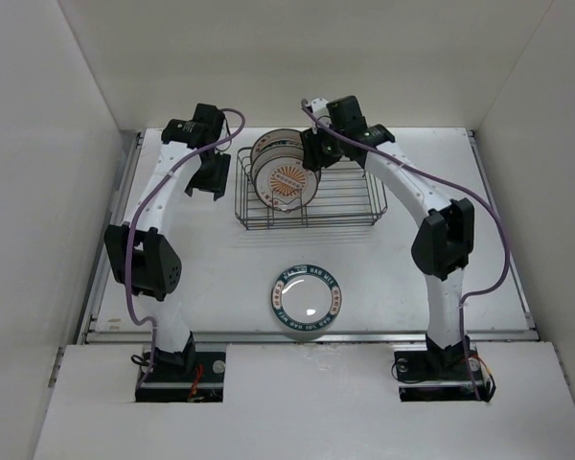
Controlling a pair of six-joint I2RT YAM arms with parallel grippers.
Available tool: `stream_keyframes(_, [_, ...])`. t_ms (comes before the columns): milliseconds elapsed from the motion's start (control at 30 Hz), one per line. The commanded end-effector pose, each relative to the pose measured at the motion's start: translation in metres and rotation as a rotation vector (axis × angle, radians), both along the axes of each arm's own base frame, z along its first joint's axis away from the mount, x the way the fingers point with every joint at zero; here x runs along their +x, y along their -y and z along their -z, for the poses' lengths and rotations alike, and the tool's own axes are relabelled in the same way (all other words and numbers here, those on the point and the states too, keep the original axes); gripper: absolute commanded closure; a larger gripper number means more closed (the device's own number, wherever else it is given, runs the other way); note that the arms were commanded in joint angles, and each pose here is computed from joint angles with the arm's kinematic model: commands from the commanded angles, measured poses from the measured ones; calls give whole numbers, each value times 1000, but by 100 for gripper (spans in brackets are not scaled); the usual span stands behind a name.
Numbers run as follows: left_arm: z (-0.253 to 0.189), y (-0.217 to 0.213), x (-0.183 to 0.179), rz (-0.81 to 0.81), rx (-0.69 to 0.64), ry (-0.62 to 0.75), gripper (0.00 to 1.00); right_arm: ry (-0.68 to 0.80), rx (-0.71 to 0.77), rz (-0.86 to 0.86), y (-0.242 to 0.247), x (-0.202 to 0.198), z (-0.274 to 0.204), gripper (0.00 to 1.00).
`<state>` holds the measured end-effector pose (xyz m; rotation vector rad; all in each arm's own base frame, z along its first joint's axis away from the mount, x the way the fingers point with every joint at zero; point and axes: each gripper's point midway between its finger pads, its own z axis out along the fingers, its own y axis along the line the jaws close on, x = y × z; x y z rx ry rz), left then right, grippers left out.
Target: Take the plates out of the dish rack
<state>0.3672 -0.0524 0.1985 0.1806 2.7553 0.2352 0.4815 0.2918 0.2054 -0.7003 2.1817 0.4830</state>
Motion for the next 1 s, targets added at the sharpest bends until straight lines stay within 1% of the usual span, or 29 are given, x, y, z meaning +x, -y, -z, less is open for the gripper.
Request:
stream_keyframes(0, [-17,-5,1,-21,15,33,45,19,34,-18,-12,12,7,52])
stream_keyframes(100, [-14,-5,2,-13,21,23,45,11,39,-28,-16,15,15,52])
stream_keyframes(233, [-11,-6,1,-13,23,14,45,24,26,25,-13,26,20,53])
stream_keyframes(333, [-11,-7,1,-16,31,16,45,33,24,32,-14,31,20,53])
stream_keyframes(400, [-11,-7,1,-16,31,16,45,18,23,25,-16,32,29,53])
stream_keyframes(433, [-11,-7,1,-16,31,16,45,12,34,10,-19,30,28,55])
stream_keyframes(467, [-11,-7,1,-16,31,16,45,-7,24,10,-18,29,36,60])
stream_keyframes(500, [-14,-7,0,-16,29,25,45,-21,25,1,-19,25,37,73])
stream_keyframes(533, [-15,-7,0,-16,29,25,45,-21,25,1,-19,25,37,81])
stream_keyframes(600, [-15,-7,0,-16,29,25,45,6,29,-7,-15,20,19,93])
stream_keyframes(633, [-15,-8,0,-8,33,23,45,18,24,-5,-16,16,12,100])
stream_keyframes(667, [-15,-8,0,-8,33,23,45,46,-3,13,-9,17,7,100])
stream_keyframes(700, [-18,-8,-1,-8,31,32,45,97,0,11,-10,12,-17,100])
stream_keyframes(800, [-19,-1,1,55,55,40,45,158,-32,31,0,4,-40,100])
stream_keyframes(833, [-23,-1,3,63,54,60,45,196,-10,34,3,-1,-64,100])
stream_keyframes(900, [-28,5,7,89,54,82,45,238,-3,59,11,-5,-86,100])
stream_keyframes(933, [-32,6,8,88,51,94,45,272,18,61,14,-11,-107,100])
stream_keyframes(967, [-39,9,14,91,37,116,45,286,35,67,16,-15,-119,100])
